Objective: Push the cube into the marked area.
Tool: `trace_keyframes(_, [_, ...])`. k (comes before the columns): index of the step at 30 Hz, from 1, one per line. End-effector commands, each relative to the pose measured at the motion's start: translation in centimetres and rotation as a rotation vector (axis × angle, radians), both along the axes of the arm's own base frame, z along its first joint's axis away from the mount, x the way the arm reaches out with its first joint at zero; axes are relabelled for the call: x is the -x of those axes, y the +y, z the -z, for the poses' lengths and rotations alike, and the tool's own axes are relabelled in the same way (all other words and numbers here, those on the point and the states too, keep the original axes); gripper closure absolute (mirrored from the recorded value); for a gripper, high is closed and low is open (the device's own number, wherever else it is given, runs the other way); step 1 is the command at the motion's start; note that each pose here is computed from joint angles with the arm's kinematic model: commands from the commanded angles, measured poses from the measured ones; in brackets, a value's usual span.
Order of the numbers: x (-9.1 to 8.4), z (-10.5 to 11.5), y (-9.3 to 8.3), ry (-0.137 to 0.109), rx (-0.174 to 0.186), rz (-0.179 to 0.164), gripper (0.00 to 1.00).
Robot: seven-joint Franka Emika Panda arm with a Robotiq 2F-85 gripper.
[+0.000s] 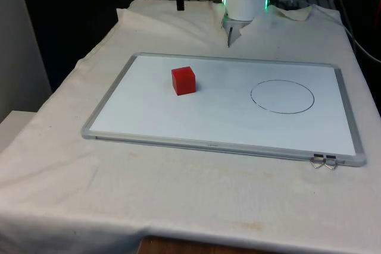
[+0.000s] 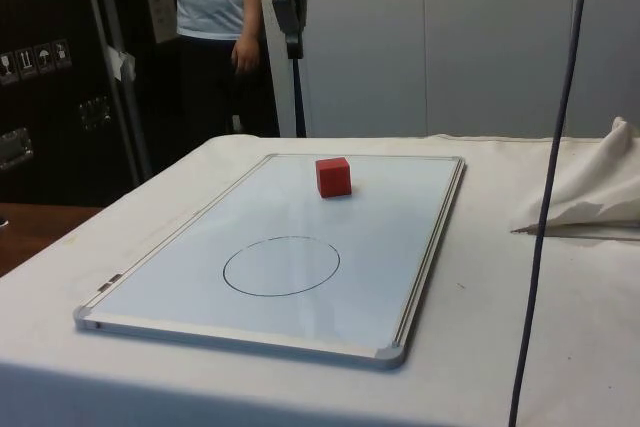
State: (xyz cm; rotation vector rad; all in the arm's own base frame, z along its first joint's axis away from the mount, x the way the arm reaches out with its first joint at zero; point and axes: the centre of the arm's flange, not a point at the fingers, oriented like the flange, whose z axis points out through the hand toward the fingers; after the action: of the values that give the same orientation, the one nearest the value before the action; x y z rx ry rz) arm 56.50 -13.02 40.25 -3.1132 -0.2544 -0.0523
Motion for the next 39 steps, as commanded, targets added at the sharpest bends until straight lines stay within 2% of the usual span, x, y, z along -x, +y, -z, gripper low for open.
trace_keyframes(1, [0.0, 0.5, -0.5, -0.009, -0.007, -0.001, 1.0])
trace_keyframes(3, [0.0, 1.2, -1.3, -0.01, -0.013, 0.001, 1.0])
trace_keyframes(4, [0.0, 0.9, -1.0, -0.001, -0.007, 0.002, 1.0])
trace_keyframes(5, [0.0, 1.5, -1.6, -0.009, -0.016, 0.002, 1.0])
trace_keyframes(10, [-0.1, 3.6, -3.7, -0.013, -0.031, 0.01, 1.0])
trace_keyframes(12, [-0.1, 4.2, -4.2, -0.014, -0.034, 0.015, 1.0])
trace_keyframes(13, [-0.1, 4.2, -4.2, -0.006, -0.032, 0.014, 1.0])
trace_keyframes(15, [-0.1, 5.3, -5.0, -0.016, -0.038, 0.027, 1.0])
trace_keyframes(20, [0.0, 7.1, -6.2, -0.016, -0.041, 0.043, 1.0])
trace_keyframes(21, [0.1, 7.5, -6.4, -0.016, -0.041, 0.047, 1.0])
trace_keyframes(22, [0.0, 7.4, -6.4, -0.005, -0.04, 0.047, 1.0])
trace_keyframes(23, [0.2, 7.9, -6.7, -0.016, -0.042, 0.05, 1.0])
trace_keyframes(25, [0.6, 9.0, -7.2, -0.016, -0.045, 0.056, 1.0])
trace_keyframes(32, [1.7, 11.8, -8.0, -0.016, -0.045, 0.067, 1.0])
trace_keyframes(33, [1.8, 11.5, -8.1, -0.005, -0.045, 0.066, 1.0])
trace_keyframes(34, [1.7, 12.1, -8.0, -0.017, -0.046, 0.07, 1.0])
trace_keyframes(35, [1.7, 12.3, -7.9, -0.019, -0.047, 0.069, 1.0])
trace_keyframes(39, [1.5, 13.8, -7.3, -0.013, -0.05, 0.075, 1.0])
